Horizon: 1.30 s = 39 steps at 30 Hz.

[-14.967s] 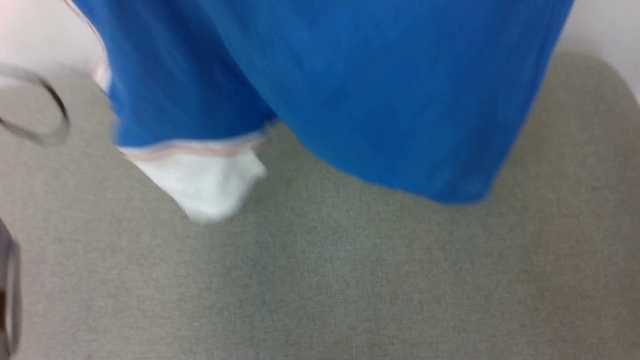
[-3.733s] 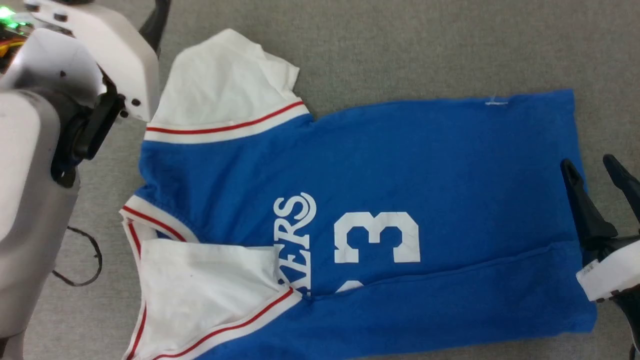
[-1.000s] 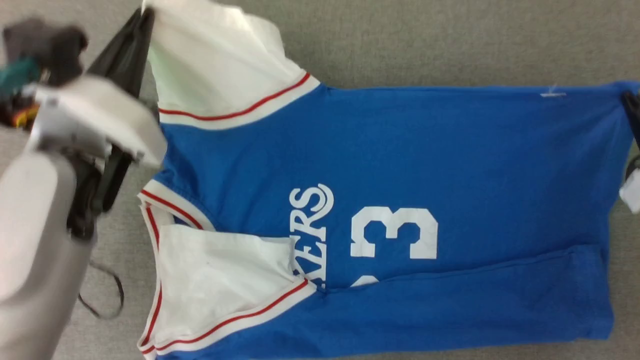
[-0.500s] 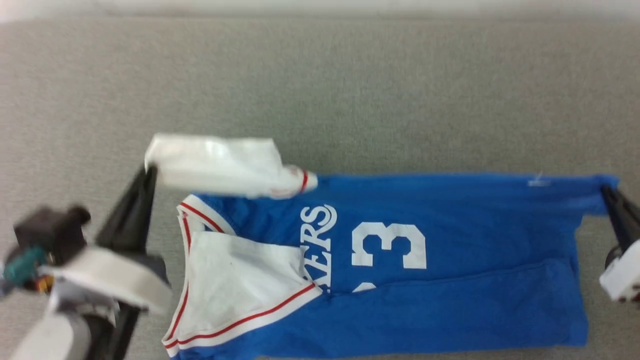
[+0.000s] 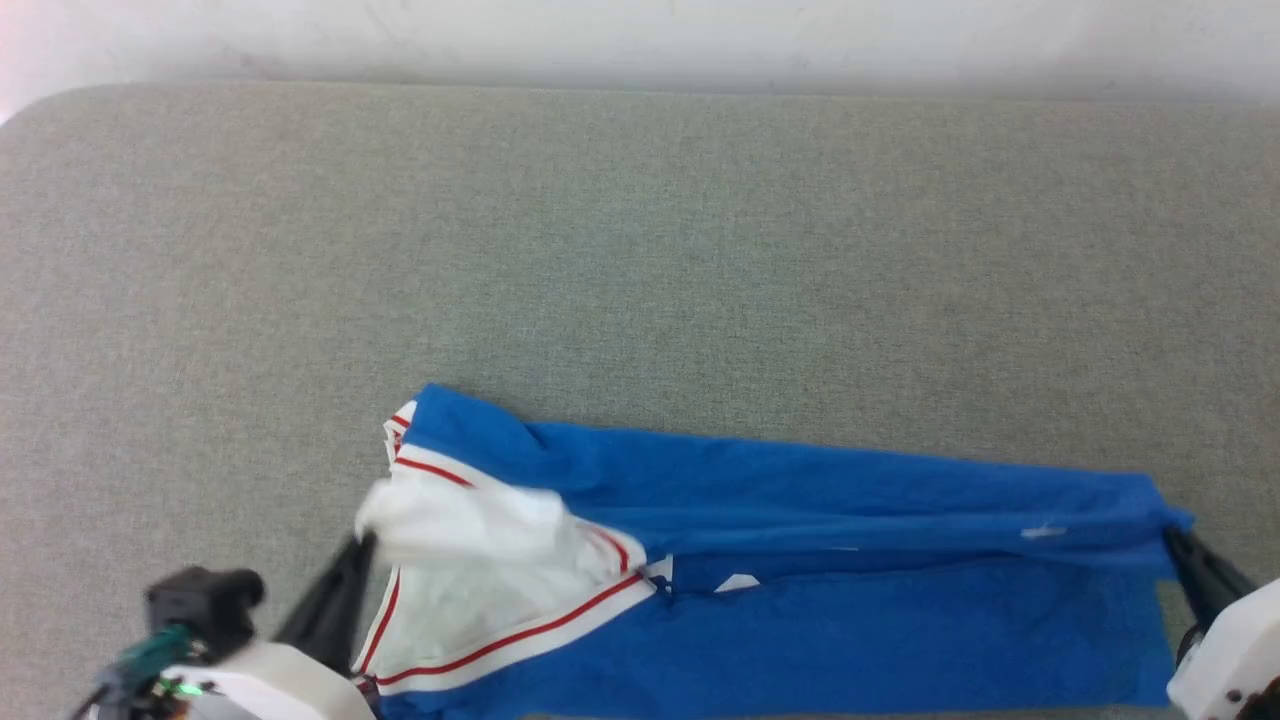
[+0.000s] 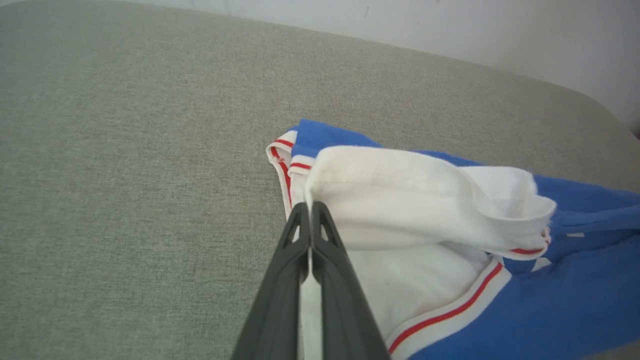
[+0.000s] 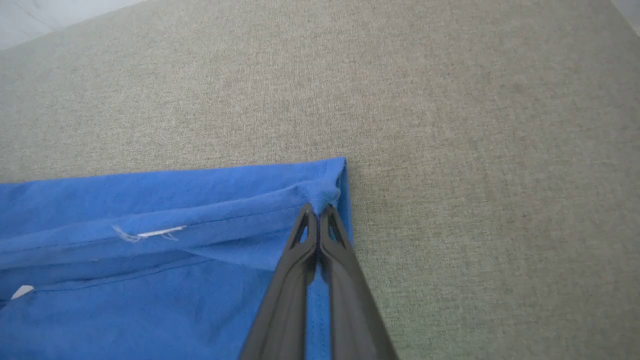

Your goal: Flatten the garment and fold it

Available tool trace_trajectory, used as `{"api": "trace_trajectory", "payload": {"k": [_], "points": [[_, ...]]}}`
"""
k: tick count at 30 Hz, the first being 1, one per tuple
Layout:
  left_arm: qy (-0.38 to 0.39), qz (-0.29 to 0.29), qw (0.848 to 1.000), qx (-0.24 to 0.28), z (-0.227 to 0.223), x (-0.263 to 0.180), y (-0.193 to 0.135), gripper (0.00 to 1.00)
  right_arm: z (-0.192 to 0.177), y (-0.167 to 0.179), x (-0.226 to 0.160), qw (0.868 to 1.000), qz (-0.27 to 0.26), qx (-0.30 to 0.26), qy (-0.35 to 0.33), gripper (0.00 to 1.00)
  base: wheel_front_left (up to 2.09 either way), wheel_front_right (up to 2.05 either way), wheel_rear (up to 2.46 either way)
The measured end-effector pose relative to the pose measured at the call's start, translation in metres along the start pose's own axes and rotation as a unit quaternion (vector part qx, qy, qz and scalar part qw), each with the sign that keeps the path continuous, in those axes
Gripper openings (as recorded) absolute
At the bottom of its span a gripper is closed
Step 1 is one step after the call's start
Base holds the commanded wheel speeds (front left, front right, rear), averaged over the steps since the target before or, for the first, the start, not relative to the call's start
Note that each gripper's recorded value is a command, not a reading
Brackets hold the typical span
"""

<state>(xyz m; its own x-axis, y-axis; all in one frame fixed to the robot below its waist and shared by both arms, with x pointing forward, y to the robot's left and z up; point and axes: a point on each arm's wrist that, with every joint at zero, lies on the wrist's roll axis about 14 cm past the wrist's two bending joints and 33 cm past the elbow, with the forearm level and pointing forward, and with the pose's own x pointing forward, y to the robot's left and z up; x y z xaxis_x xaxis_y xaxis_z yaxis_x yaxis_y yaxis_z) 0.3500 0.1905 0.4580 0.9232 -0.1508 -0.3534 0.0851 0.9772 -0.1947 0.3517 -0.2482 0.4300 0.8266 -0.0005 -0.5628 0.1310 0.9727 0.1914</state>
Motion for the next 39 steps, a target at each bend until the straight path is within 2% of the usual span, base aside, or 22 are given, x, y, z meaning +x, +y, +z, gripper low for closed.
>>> {"api": "trace_trajectory", "payload": {"k": [6, 7, 8, 9, 10, 11, 12, 16, 19, 21, 23, 25, 29, 32, 39], "points": [[0.093, -0.014, 0.996, 0.005, -0.048, -0.004, -0.004, 0.0, -0.018, -0.007, -0.002, 0.999, -0.011, -0.016, 0.035, 0.0, 0.0, 0.0, 0.0], [0.098, -0.013, 0.995, 0.006, -0.051, -0.004, -0.003, 0.0, -0.021, -0.008, -0.002, 0.999, -0.012, -0.017, 0.04, 0.11, 0.0, 0.0, 0.0], [0.102, -0.014, 0.995, 0.006, -0.055, -0.003, -0.003, 0.0, -0.024, -0.008, -0.002, 0.999, -0.011, -0.018, 0.046, 0.75, 0.0, 0.0, 0.0], [0.106, -0.015, 0.994, 0.007, -0.057, -0.004, -0.004, 0.22, -0.026, -0.009, -0.002, 0.999, -0.012, -0.017, 0.049, 1.0, 0.0, 0.0, 0.0], [0.108, -0.014, 0.994, 0.007, -0.06, -0.003, -0.004, 0.43, -0.028, -0.01, -0.003, 0.998, -0.013, -0.015, 0.052, 1.0, 0.0, 0.0, 0.0], [0.108, -0.014, 0.994, 0.006, -0.06, -0.002, -0.004, 0.58, -0.028, -0.01, -0.003, 0.998, -0.014, -0.015, 0.052, 1.0, 0.0, 0.0, 0.0], [0.106, -0.013, 0.994, 0.005, -0.059, -0.001, -0.005, 1.0, -0.028, -0.01, -0.003, 0.998, -0.014, -0.015, 0.052, 1.0, 0.0, 0.0, 0.0], [0.064, -0.004, 0.998, -0.025, -0.043, 0.002, -0.004, 1.0, -0.021, -0.008, -0.009, 0.999, -0.006, 0.001, 0.041, 1.0, 0.0, 0.0, 0.0], [-0.001, 0.013, 0.998, -0.059, -0.013, 0.003, 0.0, 1.0, -0.011, -0.007, -0.018, 0.999, 0.002, 0.031, 0.025, 1.0, 0.0, 0.0, 0.0], [-0.05, 0.028, 0.996, -0.063, 0.009, 0.0, 0.007, 1.0, -0.004, -0.008, -0.024, 0.999, 0.004, 0.05, 0.012, 1.0, 0.0, 0.0, 0.0], [-0.112, 0.054, 0.991, -0.041, 0.035, -0.004, 0.018, 1.0, 0.005, -0.013, -0.029, 0.999, -0.003, 0.054, -0.005, 1.0, 0.0, 0.0, 0.0], [-0.16, 0.075, 0.984, 0.002, 0.055, -0.008, 0.025, 1.0, 0.007, -0.02, -0.032, 0.999, -0.017, 0.048, -0.01, 1.0, 0.0, 0.0, 0.0], [-0.217, 0.102, 0.969, 0.065, 0.077, -0.016, 0.024, 1.0, -0.007, -0.018, -0.025, 0.999, -0.023, 0.034, 0.015, 1.0, 0.0, 0.0, 0.0], [-0.229, 0.109, 0.963, 0.097, 0.079, -0.018, 0.02, 1.0, -0.023, -0.019, -0.016, 0.998, -0.027, 0.036, 0.037, 1.0, 0.0, 0.0, 0.0], [-0.212, 0.111, 0.965, 0.106, 0.063, -0.019, 0.017, 1.0, -0.047, -0.015, 0.006, 0.996, -0.025, 0.031, 0.077, 1.0, 0.0, 0.0, 0.0]]}}
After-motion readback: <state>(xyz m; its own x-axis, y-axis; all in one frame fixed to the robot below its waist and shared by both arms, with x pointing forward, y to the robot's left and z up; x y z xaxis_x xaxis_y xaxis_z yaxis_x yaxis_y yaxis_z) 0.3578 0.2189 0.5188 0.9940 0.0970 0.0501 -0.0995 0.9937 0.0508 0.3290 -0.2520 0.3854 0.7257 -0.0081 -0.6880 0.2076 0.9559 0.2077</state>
